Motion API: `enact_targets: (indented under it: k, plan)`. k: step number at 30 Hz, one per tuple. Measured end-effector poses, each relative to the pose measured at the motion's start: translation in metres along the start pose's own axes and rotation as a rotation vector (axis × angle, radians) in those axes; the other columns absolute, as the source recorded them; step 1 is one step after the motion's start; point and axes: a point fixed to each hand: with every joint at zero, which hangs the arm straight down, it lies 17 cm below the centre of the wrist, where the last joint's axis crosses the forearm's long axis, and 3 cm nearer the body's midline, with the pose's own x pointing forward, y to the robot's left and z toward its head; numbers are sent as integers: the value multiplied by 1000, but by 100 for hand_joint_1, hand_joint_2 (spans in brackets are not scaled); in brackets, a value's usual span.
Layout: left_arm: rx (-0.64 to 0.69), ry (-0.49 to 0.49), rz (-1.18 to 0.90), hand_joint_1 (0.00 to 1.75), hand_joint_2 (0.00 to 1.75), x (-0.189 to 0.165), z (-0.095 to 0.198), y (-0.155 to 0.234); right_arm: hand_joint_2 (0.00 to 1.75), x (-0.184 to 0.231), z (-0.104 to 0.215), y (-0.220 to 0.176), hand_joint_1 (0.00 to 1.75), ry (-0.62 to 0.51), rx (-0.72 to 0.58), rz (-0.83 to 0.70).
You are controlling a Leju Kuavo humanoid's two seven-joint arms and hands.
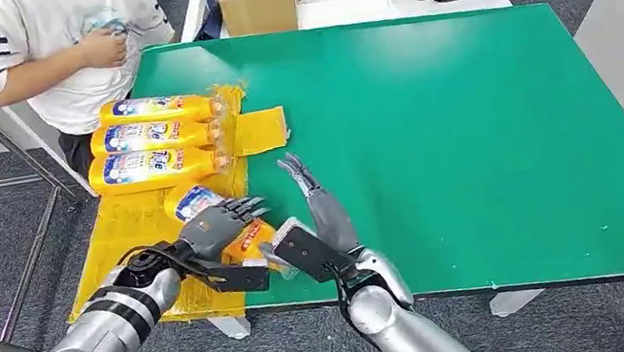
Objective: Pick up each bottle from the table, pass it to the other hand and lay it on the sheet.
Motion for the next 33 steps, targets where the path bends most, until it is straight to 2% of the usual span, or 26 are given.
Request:
enact_targets:
  k: [5, 10, 15, 23, 28, 29, 33]
  plan:
    - [147, -41, 164, 0, 175, 10, 5, 15, 175, -1, 0, -2, 0, -3, -10, -7]
    - [493, -107, 474, 0, 175, 15, 28, 73, 175, -1, 0, -11, 0, -10, -60, -32]
    - [720, -133, 716, 0, 175, 8, 61, 110, 175, -2, -1, -16, 0, 1, -91, -47]
    - [908, -187, 948, 0, 175, -11, 109, 132, 175, -7, 4, -15, 0, 14, -96, -48]
    - [956, -227, 1056, 0, 175, -9, 117, 136, 175, -2, 6, -21, 0, 10, -128, -75]
    - [957, -219, 1088, 0, 175, -6, 113, 134, 0, 1, 7, -24, 0, 6, -141, -80]
    - [967, -140, 1114, 0, 175, 8, 96, 129, 0, 6, 10, -35, 0, 10, -202, -118]
